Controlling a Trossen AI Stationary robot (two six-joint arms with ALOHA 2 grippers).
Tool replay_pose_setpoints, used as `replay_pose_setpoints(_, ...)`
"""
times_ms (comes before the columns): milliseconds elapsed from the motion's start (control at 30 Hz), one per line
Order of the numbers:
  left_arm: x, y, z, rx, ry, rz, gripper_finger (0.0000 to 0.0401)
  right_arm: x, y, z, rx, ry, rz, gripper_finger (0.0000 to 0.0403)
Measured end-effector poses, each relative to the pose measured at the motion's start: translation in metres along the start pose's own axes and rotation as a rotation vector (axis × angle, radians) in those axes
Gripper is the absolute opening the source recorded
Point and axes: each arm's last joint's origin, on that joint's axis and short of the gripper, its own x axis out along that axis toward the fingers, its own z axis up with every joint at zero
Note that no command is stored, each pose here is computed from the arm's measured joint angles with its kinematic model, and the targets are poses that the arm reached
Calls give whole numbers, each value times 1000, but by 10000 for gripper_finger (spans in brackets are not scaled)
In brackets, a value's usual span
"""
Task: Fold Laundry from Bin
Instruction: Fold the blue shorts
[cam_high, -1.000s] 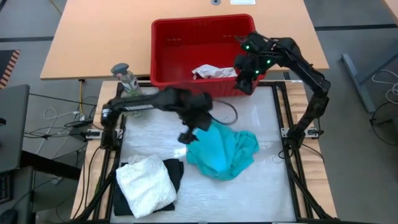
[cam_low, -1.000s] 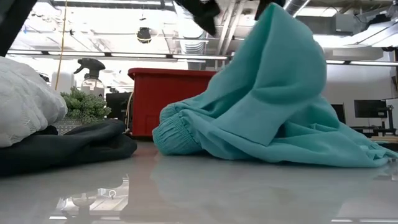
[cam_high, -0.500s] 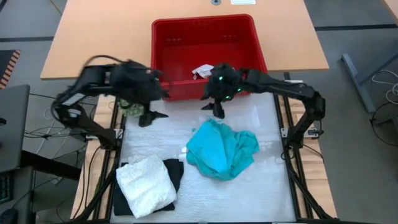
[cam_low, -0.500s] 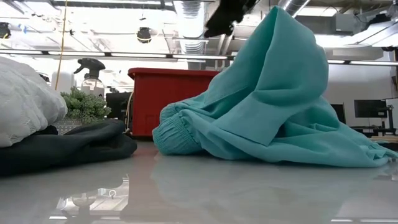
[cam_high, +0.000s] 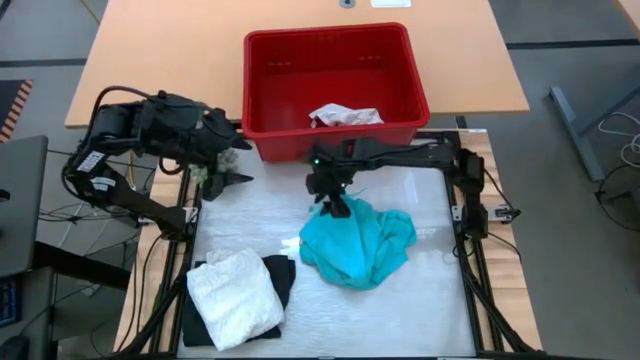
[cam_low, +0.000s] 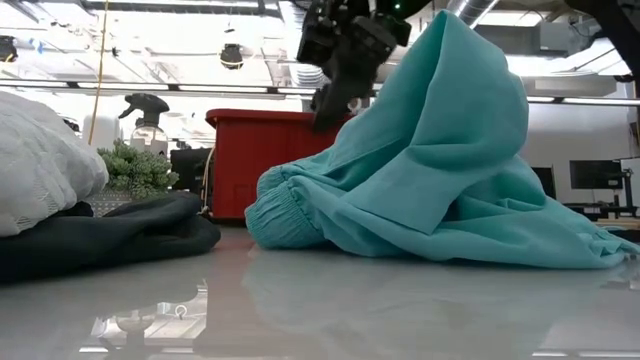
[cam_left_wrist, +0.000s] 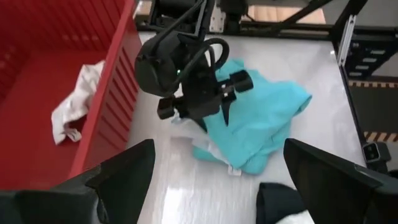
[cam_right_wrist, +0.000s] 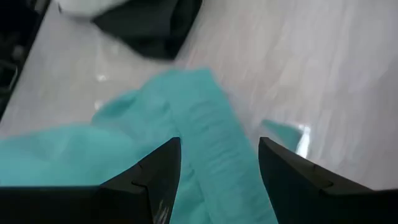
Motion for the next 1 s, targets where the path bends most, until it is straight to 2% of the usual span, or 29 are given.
replay_pose_setpoints(133,11,0,-1,-3,50,5,345,6,-1,-7,-21,67,20,238)
replay_pose_setpoints(533,21,-1,-1,-9,90,9,345,4,-20,-11,-11,56,-17,238)
replay_pose_setpoints(767,21,-1,-1,-33,90,10,345,26,-23,-25,10,186,49,227)
replay_pose_setpoints(900,21,-1,-1,-38,91,10,345,21,-14,-25,3,263,80,179)
replay_pose_setpoints(1000,21,0,-1,-38,91,14,345,11,-7,-19,-26,272,82,102)
